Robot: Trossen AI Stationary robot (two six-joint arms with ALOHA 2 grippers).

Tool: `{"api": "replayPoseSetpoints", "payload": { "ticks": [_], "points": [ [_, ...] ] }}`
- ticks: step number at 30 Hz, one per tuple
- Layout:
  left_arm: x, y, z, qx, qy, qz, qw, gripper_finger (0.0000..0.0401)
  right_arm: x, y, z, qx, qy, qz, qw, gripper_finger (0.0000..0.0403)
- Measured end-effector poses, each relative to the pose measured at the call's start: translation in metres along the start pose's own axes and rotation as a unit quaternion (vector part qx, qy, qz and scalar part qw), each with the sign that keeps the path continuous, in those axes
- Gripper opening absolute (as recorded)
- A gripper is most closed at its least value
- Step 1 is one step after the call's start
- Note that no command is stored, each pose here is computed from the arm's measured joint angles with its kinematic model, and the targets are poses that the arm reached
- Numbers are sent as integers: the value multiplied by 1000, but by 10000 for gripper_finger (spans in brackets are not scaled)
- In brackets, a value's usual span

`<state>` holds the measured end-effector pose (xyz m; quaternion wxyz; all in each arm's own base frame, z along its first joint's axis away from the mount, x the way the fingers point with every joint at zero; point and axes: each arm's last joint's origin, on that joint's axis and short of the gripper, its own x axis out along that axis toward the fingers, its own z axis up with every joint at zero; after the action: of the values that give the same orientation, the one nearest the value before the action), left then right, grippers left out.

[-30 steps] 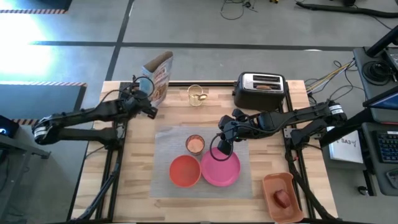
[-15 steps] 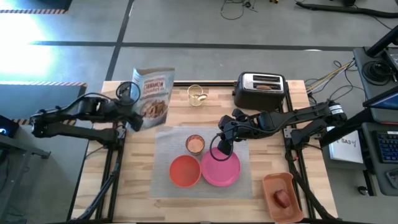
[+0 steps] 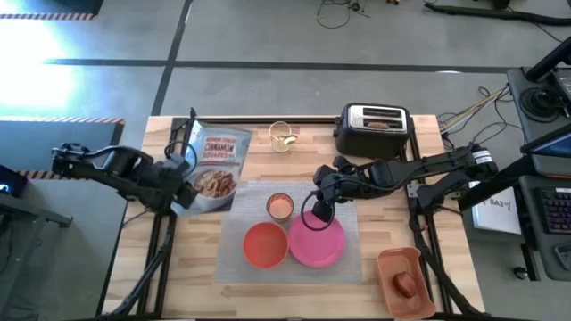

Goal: Arrange a breakfast setting
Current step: Pour the cereal from the blue cereal box into the orange bowl

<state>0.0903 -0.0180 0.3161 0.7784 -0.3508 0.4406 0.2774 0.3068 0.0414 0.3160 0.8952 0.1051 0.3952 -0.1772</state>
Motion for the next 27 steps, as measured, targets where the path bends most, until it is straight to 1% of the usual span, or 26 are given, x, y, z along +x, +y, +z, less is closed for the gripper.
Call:
{"api": "replayPoseSetpoints", "payload": {
  "ticks": [4, 14, 19, 22, 24, 27],
  "points": [
    [0, -6, -7, -5, 15, -8, 1000, 142, 0, 0, 0, 0, 0, 0, 1000, 123],
    [-1, -19, -32, 11, 64, -26, 998, 142, 0, 0, 0, 0, 0, 0, 1000, 123],
    [-13, -30, -47, 26, 88, -19, 996, 142, 0, 0, 0, 0, 0, 0, 1000, 123],
    [-21, -38, -56, 40, 97, 6, 994, 142, 0, 0, 0, 0, 0, 0, 1000, 123],
    [-29, -45, -61, 52, 102, 16, 993, 142, 0, 0, 0, 0, 0, 0, 1000, 123],
    [-42, -60, -70, 72, 108, 17, 991, 142, 0, 0, 0, 0, 0, 0, 1000, 123]
  ]
}}
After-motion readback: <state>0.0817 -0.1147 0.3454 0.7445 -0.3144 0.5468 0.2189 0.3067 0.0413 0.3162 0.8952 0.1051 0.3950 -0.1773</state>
